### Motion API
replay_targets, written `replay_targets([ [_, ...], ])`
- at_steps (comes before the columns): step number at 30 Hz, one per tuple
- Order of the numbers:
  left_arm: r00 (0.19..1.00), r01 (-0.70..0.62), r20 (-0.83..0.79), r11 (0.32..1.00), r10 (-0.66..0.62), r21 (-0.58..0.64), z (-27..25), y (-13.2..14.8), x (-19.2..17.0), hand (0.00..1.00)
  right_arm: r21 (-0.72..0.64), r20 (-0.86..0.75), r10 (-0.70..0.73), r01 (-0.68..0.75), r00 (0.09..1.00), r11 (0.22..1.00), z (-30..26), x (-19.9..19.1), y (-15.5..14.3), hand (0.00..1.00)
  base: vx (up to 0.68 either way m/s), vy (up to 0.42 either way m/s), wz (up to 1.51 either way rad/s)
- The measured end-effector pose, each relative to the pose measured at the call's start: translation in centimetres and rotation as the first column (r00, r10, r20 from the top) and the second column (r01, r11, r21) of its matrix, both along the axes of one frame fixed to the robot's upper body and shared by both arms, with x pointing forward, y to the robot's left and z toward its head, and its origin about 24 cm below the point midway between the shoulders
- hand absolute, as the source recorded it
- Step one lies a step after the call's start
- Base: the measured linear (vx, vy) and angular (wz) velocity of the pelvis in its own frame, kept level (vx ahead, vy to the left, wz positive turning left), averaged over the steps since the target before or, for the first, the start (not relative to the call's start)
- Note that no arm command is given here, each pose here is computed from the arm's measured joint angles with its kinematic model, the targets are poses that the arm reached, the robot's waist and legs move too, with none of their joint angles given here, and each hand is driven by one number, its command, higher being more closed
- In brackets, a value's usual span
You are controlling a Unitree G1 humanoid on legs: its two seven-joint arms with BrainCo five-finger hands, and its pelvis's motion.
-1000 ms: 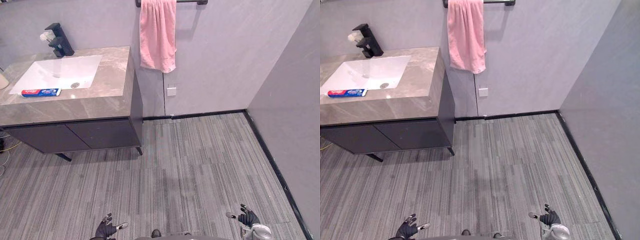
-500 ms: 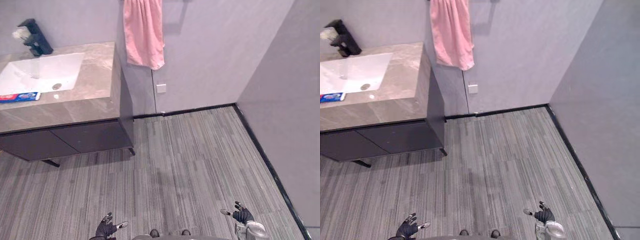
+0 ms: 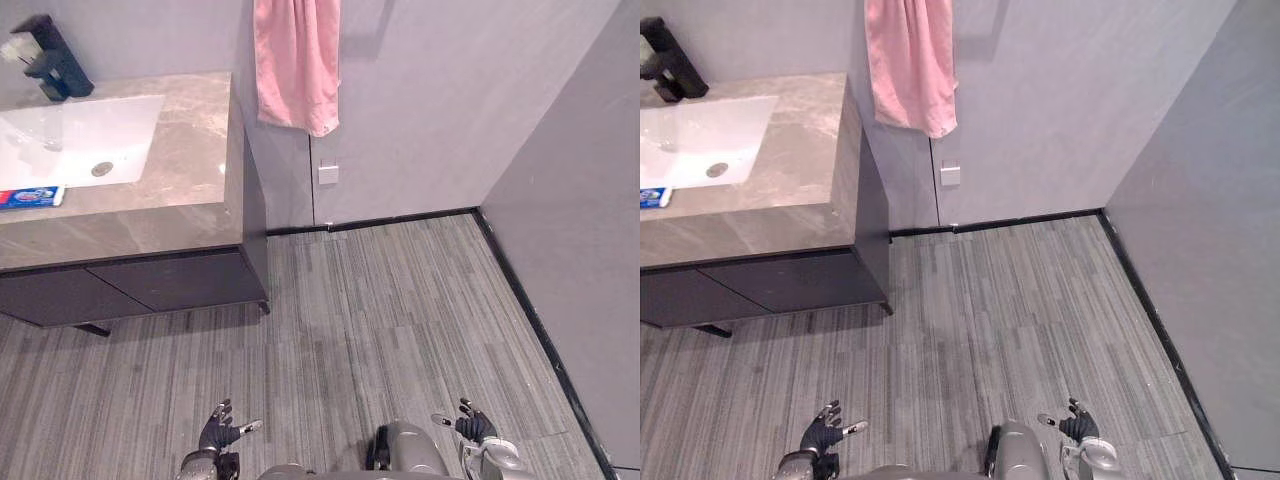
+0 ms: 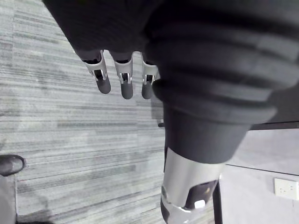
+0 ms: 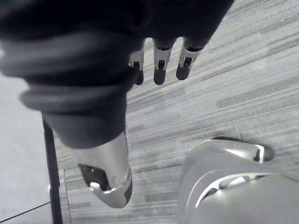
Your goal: Organize washtable
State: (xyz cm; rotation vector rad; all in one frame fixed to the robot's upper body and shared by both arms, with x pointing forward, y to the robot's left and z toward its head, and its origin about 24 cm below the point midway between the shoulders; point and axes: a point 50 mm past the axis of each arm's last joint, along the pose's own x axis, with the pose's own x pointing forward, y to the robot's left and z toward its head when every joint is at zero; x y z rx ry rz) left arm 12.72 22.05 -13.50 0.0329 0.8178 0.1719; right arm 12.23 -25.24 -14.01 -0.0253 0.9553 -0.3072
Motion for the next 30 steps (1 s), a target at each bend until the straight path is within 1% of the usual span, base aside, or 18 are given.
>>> replay_targets([
  [2, 1.0, 0.003, 0.014, 1.0, -0.003, -0.015, 0.1, -0.5, 0.5, 0.0, 0.0, 0.021, 0.002, -0.002, 1.0, 1.0, 0.2, 0.6, 0.1, 0.0, 0.46, -0.277, 0.04],
  [4, 1.0, -0.007, 0.018, 0.999, 0.008, -0.032, 0.0, -1.0, 0.4, 0.0, 0.011, 0.018, -0.003, 0.002, 1.0, 1.0, 0.1, 0.3, 0.4, 0.0, 0.47, -0.253, 0.04],
  [6, 0.999, -0.004, 0.044, 0.999, 0.006, -0.041, 0.3, -1.4, 0.7, 0.0, 0.038, 0.039, -0.027, 0.025, 0.999, 0.999, 0.0, 0.1, 1.1, 0.0, 0.46, -0.203, -0.04],
  [8, 0.997, 0.002, 0.082, 0.999, 0.002, -0.045, 0.8, -1.6, 1.4, 0.0, 0.045, 0.071, -0.034, 0.031, 0.997, 0.999, 0.3, 0.7, 1.2, 0.0, 0.33, -0.108, -0.13],
  [11, 0.995, -0.005, 0.104, 0.999, 0.01, -0.053, 1.1, -1.8, 1.8, 0.0, 0.066, 0.122, -0.05, 0.042, 0.991, 0.997, 0.8, 2.3, 1.6, 0.0, 0.31, 0.002, -0.22],
  [15, 0.995, -0.006, 0.096, 0.997, 0.014, -0.079, 0.8, -2.7, 1.6, 0.0, 0.065, 0.119, -0.061, 0.053, 0.991, 0.996, 0.7, 2.1, 1.6, 0.0, 0.31, 0.142, -0.2],
  [17, 0.997, -0.02, 0.074, 0.997, 0.025, -0.071, 0.6, -2.2, 0.9, 0.0, 0.085, 0.106, -0.063, 0.055, 0.992, 0.995, 0.4, 1.8, 2.3, 0.0, 0.44, 0.246, -0.24],
  [21, 0.998, -0.025, 0.061, 0.997, 0.029, -0.075, 0.4, -2.0, 0.8, 0.0, 0.088, 0.1, -0.06, 0.051, 0.993, 0.995, 0.3, 1.7, 2.5, 0.0, 0.43, 0.19, -0.17],
  [24, 0.997, 0.001, 0.077, 0.999, 0.002, -0.041, 0.8, -1.1, 1.5, 0.0, 0.105, 0.074, -0.048, 0.04, 0.996, 0.994, -0.2, 0.8, 3.3, 0.0, 0.47, 0.117, 0.15],
  [28, 0.996, -0.002, 0.087, 1.0, 0.005, -0.025, 1.1, -0.5, 1.8, 0.0, 0.114, 0.063, -0.033, 0.026, 0.997, 0.993, -0.4, 0.7, 3.8, 0.0, 0.41, -0.03, 0.31],
  [30, 0.996, -0.006, 0.086, 1.0, 0.009, -0.031, 1.0, -0.7, 1.8, 0.0, 0.115, 0.062, -0.033, 0.026, 0.998, 0.993, -0.4, 0.7, 3.8, 0.0, 0.39, -0.109, 0.27],
])
